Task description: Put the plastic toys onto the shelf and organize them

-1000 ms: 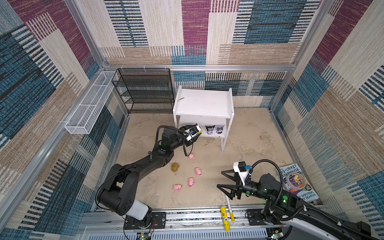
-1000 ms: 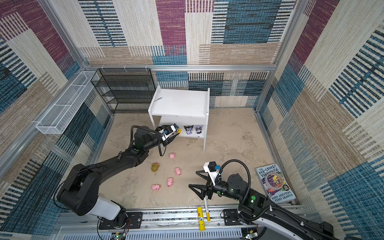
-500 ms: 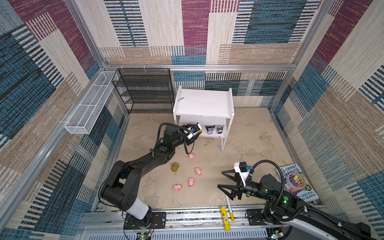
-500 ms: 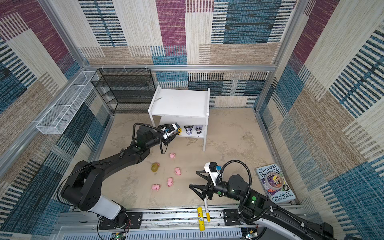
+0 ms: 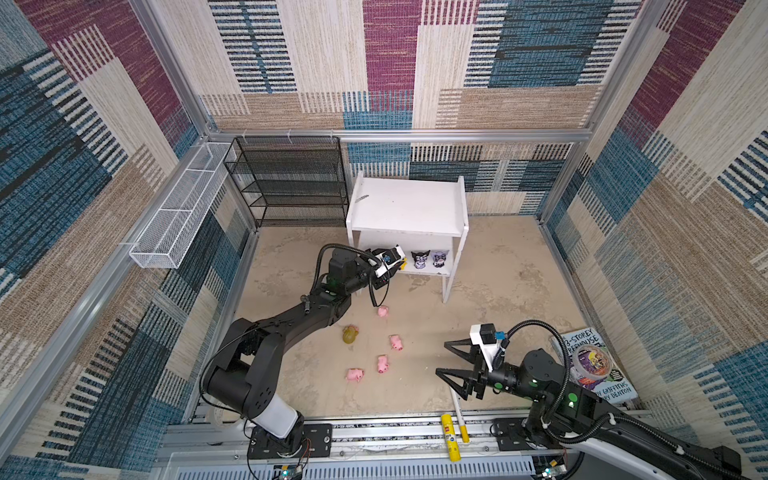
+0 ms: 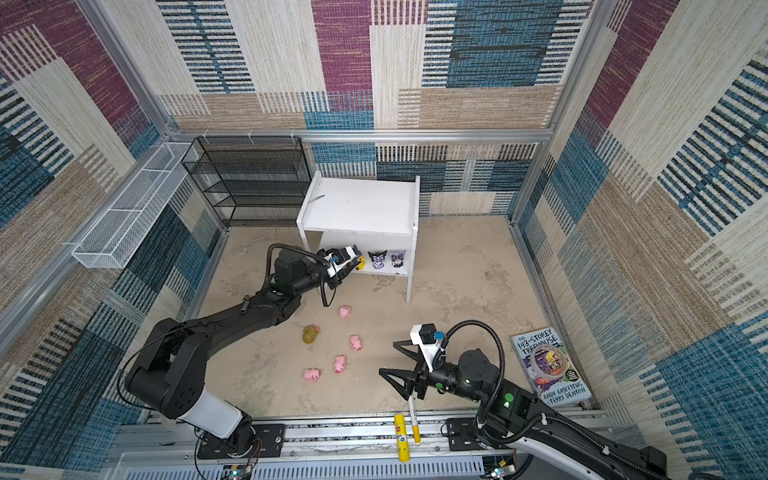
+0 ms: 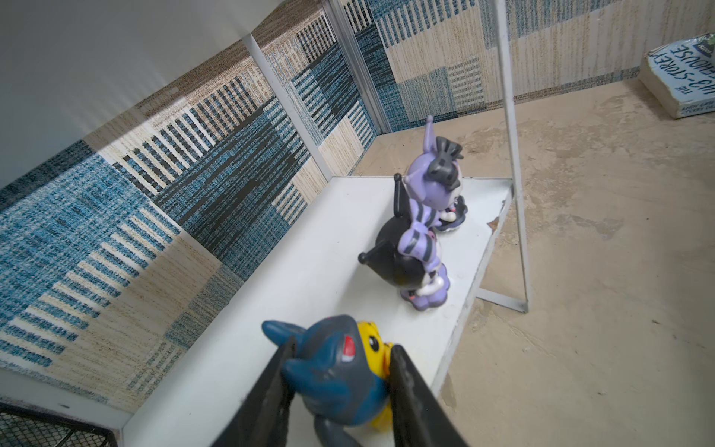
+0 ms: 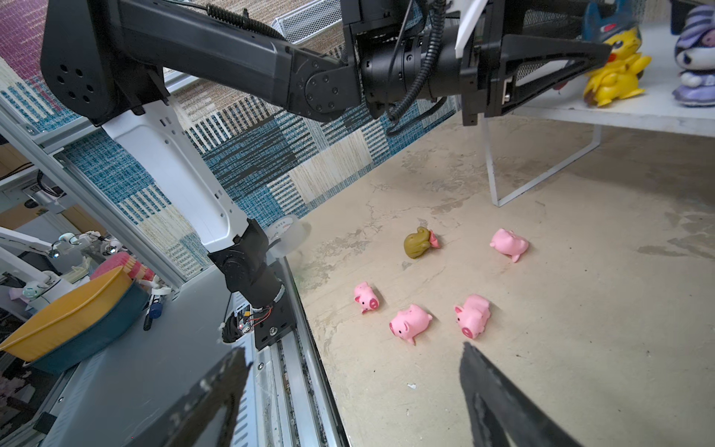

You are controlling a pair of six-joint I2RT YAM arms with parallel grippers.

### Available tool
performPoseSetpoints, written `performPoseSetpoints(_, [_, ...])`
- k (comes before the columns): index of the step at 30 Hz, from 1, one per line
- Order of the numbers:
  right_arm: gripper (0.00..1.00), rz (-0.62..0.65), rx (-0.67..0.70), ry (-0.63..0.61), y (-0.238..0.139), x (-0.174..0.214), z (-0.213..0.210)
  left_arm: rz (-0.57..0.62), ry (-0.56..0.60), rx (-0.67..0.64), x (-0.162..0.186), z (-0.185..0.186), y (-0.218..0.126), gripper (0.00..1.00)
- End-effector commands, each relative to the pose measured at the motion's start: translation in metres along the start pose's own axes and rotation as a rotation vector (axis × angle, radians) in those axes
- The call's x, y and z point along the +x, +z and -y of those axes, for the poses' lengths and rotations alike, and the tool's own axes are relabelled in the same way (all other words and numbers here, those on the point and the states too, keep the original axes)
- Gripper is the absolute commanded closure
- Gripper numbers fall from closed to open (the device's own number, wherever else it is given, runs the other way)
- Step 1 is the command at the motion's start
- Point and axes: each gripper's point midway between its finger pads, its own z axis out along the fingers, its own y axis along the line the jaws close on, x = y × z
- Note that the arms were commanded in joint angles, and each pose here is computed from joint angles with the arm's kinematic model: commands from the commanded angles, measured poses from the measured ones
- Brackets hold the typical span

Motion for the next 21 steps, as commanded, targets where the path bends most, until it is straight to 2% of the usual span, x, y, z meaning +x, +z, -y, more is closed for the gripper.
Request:
performPoseSetpoints(1, [0.13, 0.016, 0.003, 0.006, -0.0004, -0.0026, 0.0004, -0.004, 0.009, 0.036, 0.0016, 0.0052, 0.0031, 0.58])
performPoseSetpoints(9, [0.13, 0.016, 0.004, 0.008, -0.0002, -0.0021, 0.0008, -0.006, 0.016, 0.048, 0.0020, 0.0038, 0.0082, 0.56])
performPoseSetpoints(21, [0.13, 0.017, 0.001, 0.009, -0.0001, -0.0014, 0.0008, -0.005, 0.020, -0.003, 0.0009, -0.0022, 0.0022, 0.43])
